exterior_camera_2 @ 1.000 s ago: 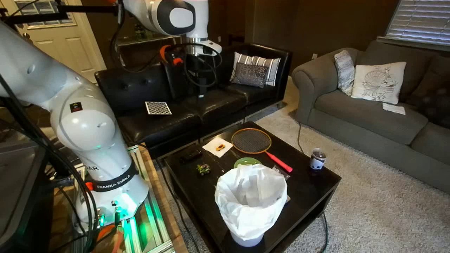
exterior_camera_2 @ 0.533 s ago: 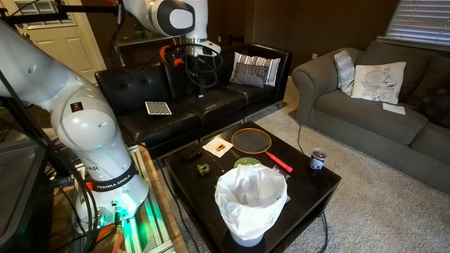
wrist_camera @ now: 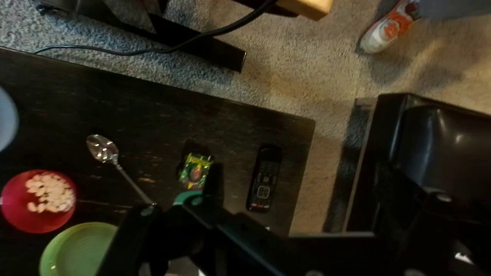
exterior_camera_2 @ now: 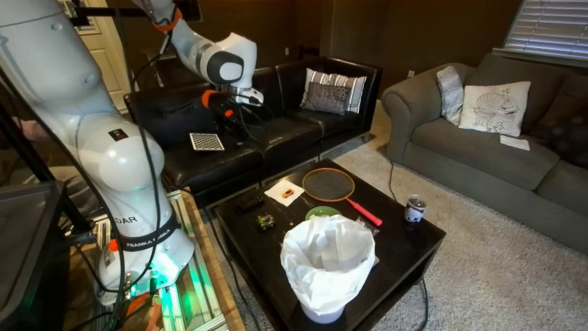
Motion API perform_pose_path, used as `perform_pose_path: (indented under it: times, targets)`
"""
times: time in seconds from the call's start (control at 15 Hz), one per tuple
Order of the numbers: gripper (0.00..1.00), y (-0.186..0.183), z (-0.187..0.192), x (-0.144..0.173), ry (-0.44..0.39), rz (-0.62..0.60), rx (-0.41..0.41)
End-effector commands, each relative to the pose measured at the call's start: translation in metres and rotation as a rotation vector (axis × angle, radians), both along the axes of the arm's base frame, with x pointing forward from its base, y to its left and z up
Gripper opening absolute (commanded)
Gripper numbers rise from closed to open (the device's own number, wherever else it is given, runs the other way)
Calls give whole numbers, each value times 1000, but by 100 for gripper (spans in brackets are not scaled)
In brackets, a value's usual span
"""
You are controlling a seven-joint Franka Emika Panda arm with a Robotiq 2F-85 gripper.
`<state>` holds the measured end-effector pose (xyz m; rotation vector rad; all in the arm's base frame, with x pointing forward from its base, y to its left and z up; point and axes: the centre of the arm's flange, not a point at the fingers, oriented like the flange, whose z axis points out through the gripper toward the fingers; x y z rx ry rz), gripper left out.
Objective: Turn the toy car upside down
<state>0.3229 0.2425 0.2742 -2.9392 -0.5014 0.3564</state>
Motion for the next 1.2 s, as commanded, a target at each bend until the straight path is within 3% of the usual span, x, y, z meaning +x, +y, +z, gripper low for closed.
perform_pose_path:
  times: [0.0, 0.2, 0.53, 1.13]
  targets:
    - [100, 11, -15, -3, 33, 40, 8]
    - [100, 29, -45, 0, 92, 87, 19]
    - [100, 35, -56, 8, 95, 84, 14]
    - [100, 81, -221, 28, 140, 39, 43]
